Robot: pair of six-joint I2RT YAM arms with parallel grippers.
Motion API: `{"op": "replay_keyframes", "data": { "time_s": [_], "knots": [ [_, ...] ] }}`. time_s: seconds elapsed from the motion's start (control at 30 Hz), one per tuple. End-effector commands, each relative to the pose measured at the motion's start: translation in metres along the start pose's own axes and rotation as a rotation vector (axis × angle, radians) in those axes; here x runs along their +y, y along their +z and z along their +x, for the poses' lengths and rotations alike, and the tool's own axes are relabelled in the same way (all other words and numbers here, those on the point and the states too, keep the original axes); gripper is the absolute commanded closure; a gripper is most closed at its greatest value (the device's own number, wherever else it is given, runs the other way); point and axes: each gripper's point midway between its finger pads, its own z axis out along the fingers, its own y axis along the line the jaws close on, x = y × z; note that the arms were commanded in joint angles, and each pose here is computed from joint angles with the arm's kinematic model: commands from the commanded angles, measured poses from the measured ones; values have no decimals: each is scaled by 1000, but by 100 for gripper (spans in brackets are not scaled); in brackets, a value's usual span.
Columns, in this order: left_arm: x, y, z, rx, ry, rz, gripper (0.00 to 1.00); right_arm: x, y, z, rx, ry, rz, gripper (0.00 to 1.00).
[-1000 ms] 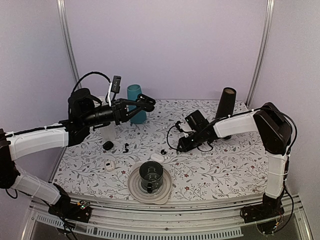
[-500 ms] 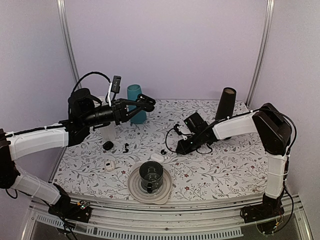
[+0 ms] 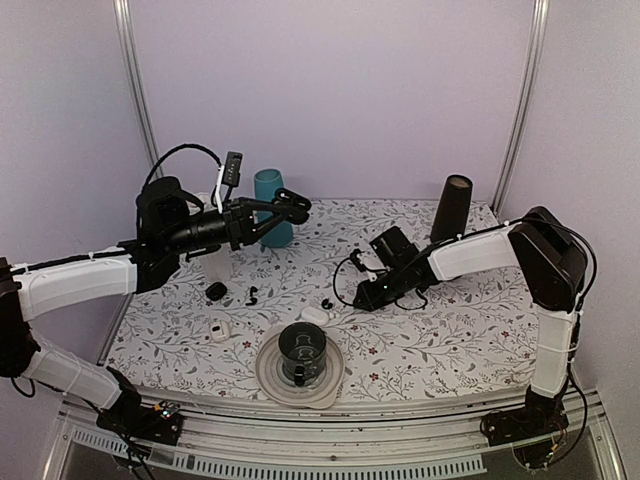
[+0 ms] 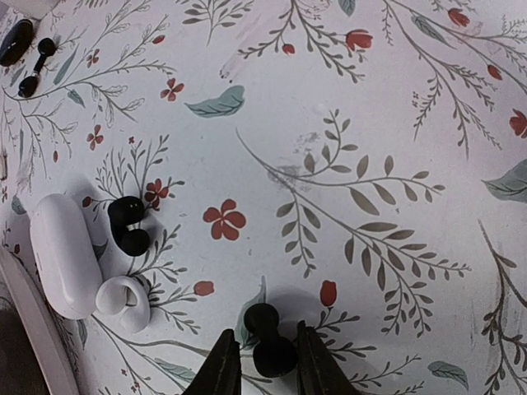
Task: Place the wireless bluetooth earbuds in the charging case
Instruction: Pick up the left earbud from the center of the board.
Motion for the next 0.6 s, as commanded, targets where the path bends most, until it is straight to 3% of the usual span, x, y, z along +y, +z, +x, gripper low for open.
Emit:
{"op": "replay_keyframes", "data": {
  "time_s": [0.0, 0.57],
  "knots": [
    [-3, -6, -10, -28, 28, 3, 100, 5, -7, -8, -6, -12, 3, 75],
    [-3, -6, -9, -24, 29, 1, 100, 7, -5, -16, -12, -24, -1, 79]
  ]
}}
